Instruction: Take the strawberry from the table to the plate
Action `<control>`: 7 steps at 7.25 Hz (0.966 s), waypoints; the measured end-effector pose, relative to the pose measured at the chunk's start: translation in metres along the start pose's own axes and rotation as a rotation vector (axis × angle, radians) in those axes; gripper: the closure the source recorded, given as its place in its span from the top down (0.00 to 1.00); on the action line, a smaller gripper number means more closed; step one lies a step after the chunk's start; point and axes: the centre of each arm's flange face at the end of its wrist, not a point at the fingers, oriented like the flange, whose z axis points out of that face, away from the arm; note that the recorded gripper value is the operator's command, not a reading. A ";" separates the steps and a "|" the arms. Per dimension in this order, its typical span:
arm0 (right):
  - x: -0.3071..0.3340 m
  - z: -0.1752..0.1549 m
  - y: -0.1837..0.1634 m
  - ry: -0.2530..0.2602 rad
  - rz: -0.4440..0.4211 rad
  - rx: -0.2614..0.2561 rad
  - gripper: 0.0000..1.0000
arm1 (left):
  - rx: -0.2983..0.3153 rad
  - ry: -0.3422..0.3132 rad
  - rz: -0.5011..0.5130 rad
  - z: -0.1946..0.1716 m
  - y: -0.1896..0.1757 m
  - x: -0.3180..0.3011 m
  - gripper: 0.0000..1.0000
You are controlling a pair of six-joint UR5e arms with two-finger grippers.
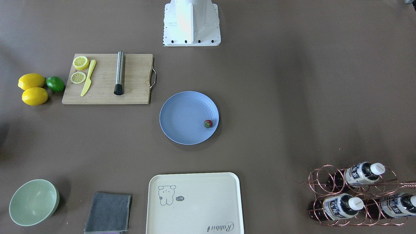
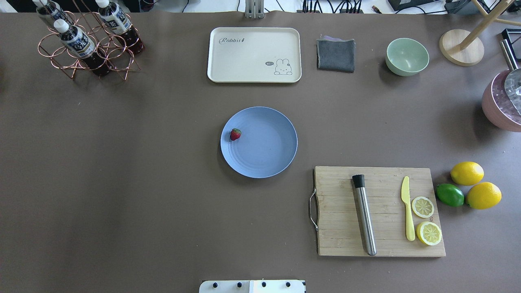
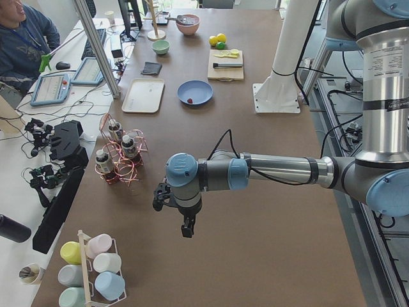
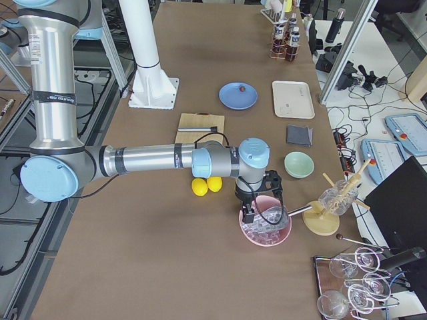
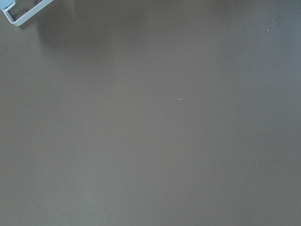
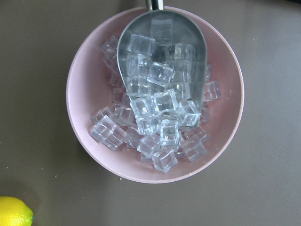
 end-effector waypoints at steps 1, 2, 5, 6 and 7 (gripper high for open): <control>0.014 0.002 0.012 -0.003 0.024 -0.004 1.00 | 0.002 0.000 0.000 -0.001 -0.001 0.001 0.99; 0.023 0.006 0.023 -0.004 0.047 -0.013 1.00 | 0.005 0.000 0.001 -0.002 -0.002 0.001 0.99; 0.031 0.007 0.032 0.004 0.076 -0.015 1.00 | 0.014 -0.001 0.003 -0.005 -0.003 0.001 0.99; 0.031 0.003 0.030 0.019 0.098 -0.008 1.00 | 0.015 -0.002 0.004 -0.005 -0.003 0.001 0.99; 0.030 -0.002 0.027 0.036 0.131 0.000 1.00 | 0.016 -0.002 0.004 -0.006 -0.003 0.001 0.99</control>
